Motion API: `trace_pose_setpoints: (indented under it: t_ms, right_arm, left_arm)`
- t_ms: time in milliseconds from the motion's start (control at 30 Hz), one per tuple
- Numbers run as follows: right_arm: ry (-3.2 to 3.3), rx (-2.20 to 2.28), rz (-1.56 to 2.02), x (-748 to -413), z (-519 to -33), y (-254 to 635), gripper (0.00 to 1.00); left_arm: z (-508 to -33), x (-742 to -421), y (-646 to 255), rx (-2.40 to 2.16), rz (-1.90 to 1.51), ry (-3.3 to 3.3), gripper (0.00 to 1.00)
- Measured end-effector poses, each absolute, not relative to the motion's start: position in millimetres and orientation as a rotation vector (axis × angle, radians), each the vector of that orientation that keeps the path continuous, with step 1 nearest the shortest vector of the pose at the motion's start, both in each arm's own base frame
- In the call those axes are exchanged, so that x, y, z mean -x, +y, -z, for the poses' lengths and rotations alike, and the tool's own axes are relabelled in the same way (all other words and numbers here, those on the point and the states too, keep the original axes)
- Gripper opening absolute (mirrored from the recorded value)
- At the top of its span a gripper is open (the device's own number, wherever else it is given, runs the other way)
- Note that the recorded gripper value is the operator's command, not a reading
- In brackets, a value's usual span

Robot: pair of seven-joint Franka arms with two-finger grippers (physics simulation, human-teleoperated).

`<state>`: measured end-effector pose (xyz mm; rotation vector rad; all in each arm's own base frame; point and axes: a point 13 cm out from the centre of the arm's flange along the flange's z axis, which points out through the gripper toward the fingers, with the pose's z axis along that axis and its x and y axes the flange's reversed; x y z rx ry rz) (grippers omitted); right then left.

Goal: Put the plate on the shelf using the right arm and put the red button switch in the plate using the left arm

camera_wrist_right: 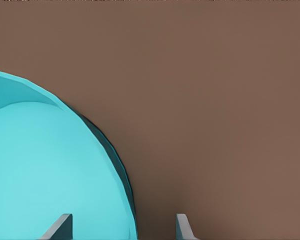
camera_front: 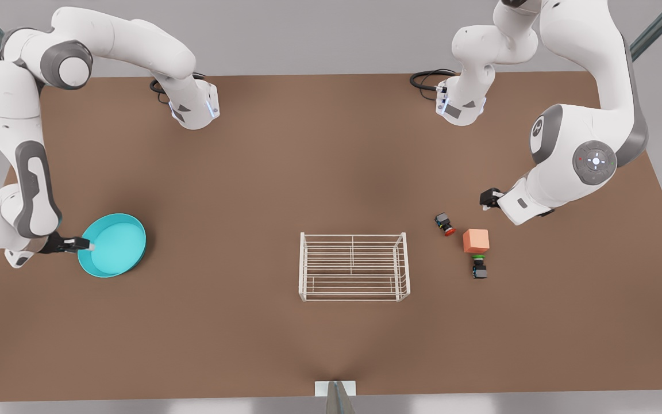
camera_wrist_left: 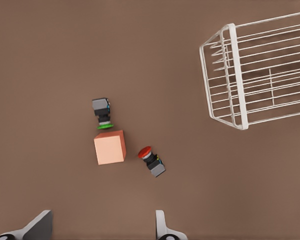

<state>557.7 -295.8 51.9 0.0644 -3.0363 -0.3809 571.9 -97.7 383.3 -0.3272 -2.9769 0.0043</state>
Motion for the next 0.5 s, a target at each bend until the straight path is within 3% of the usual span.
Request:
trace_pose_setpoints:
  t_ms: [100,300,500]
  right_arm:
    - [-3.048,-0.083,0.38,-560.4,-51.0,-296.1,0.59]
    - [-3.063,-0.119,0.374,-564.1,-52.6,-297.6,0.37]
    - [-3.07,-0.153,0.373,-566.5,-54.0,-297.9,0.23]
  left_arm:
    - [-383.2,-571.5,-97.7,0.317,-0.003,-2.976,1.0]
    - [-383.1,-571.2,-97.4,0.301,-0.001,-2.976,1.0]
    - [-383.1,-571.0,-97.3,0.289,0.001,-2.977,1.0]
